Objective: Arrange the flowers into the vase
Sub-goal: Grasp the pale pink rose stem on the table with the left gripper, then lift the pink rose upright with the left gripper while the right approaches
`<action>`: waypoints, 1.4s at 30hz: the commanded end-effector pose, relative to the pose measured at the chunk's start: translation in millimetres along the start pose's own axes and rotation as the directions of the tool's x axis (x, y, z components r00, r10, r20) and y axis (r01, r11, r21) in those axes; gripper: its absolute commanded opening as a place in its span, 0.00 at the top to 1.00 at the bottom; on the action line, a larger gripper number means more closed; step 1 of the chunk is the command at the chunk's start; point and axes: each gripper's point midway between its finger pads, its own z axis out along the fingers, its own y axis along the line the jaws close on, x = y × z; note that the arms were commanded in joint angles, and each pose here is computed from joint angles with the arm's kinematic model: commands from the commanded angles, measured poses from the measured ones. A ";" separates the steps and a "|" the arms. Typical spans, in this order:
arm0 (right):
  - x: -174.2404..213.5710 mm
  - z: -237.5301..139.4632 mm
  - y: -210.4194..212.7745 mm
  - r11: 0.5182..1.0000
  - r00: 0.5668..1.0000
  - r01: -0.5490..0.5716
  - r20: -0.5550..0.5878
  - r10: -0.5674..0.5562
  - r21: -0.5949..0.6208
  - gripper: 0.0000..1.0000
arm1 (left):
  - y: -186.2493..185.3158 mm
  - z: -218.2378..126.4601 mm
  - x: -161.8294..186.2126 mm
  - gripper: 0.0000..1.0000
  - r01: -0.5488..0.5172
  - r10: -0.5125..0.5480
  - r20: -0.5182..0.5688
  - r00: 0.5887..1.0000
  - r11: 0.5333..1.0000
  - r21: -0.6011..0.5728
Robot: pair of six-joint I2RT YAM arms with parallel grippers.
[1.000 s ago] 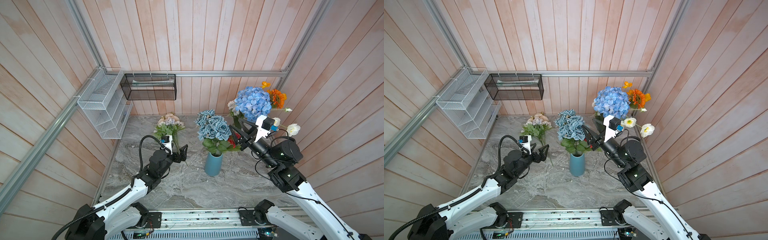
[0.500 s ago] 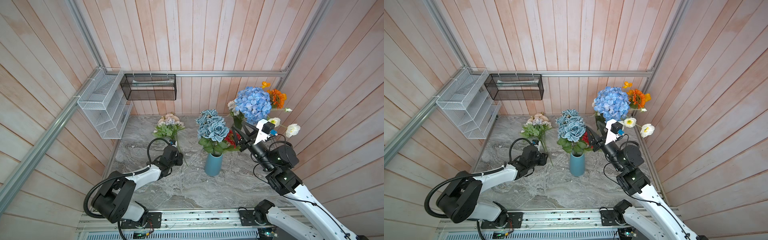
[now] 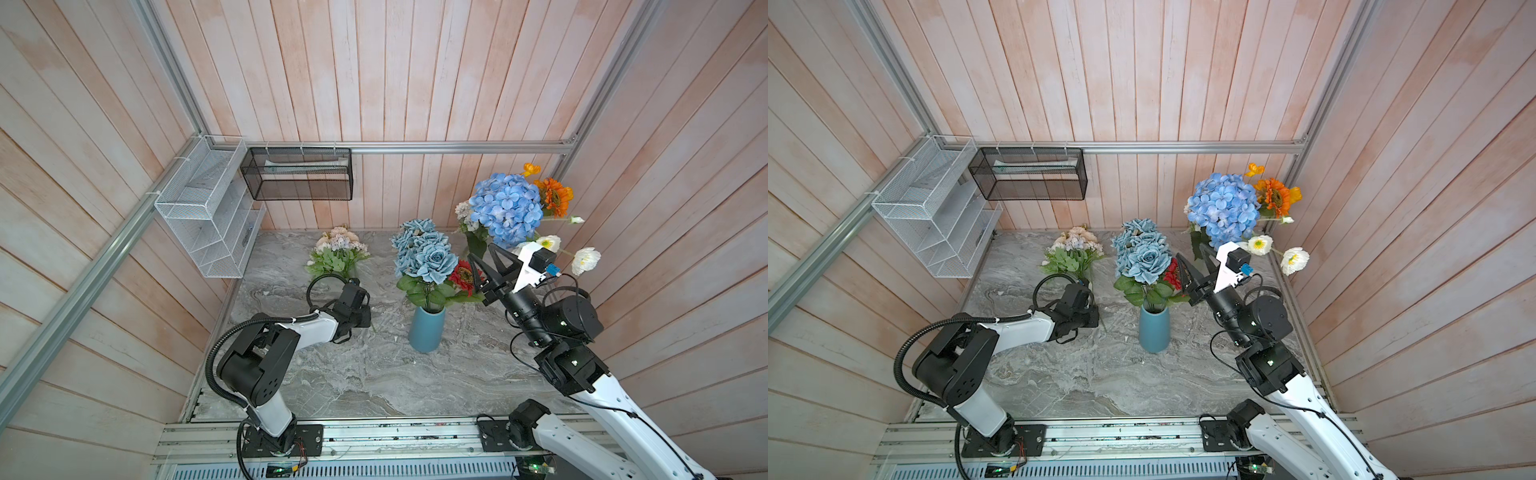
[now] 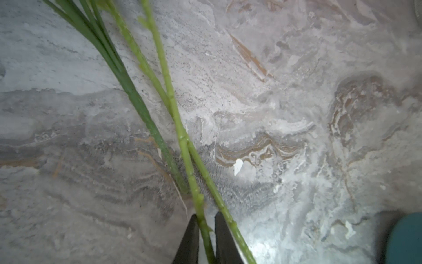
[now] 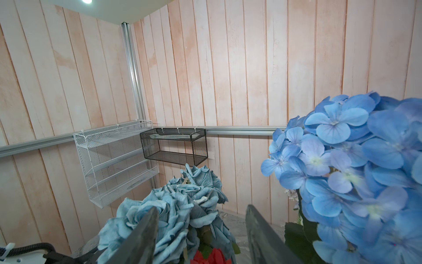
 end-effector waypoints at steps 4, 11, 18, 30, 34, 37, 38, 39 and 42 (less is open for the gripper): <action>-4.2 -3.3 -2.3 1.000 1.000 0.017 0.019 -0.018 0.017 0.40 | -5.1 -4.6 -10.5 1.00 0.000 0.000 0.009 1.000 1.000 0.013; -8.9 -2.9 0.0 1.000 0.999 0.016 0.030 -0.016 0.006 0.40 | -26.9 -31.4 -32.2 1.00 -0.002 -0.012 0.107 0.994 0.991 0.135; -17.8 -2.8 4.0 1.000 0.998 0.007 0.057 -0.006 -0.014 0.40 | -64.2 -86.9 -73.6 1.00 -0.037 -0.063 0.278 0.958 0.940 0.340; -46.3 17.5 34.2 0.985 0.995 0.001 0.102 0.017 -0.174 0.40 | -103.2 -212.3 -152.9 1.00 -0.192 -0.182 0.588 0.788 0.835 0.516; -51.8 28.7 51.2 0.962 0.994 -0.015 0.099 0.043 -0.271 0.40 | -113.3 -261.3 -169.5 1.00 -0.287 -0.214 0.681 0.700 0.789 0.543; -55.5 36.2 63.2 0.939 0.993 -0.039 0.096 0.076 -0.341 0.39 | -120.4 -291.5 -173.6 1.00 -0.361 -0.227 0.729 0.646 0.751 0.553; -56.2 38.8 67.2 0.930 0.992 -0.048 0.093 0.087 -0.365 0.40 | -122.0 -300.1 -173.8 1.00 -0.382 -0.231 0.742 0.629 0.740 0.554; -55.9 41.7 71.3 0.919 0.991 -0.061 0.085 0.102 -0.390 0.39 | -124.1 -308.3 -173.5 1.00 -0.405 -0.233 0.753 0.615 0.726 0.555; -53.1 51.6 85.3 0.880 0.990 -0.095 0.051 0.134 -0.465 0.40 | -129.8 -326.3 -171.9 1.00 -0.461 -0.230 0.778 0.585 0.695 0.552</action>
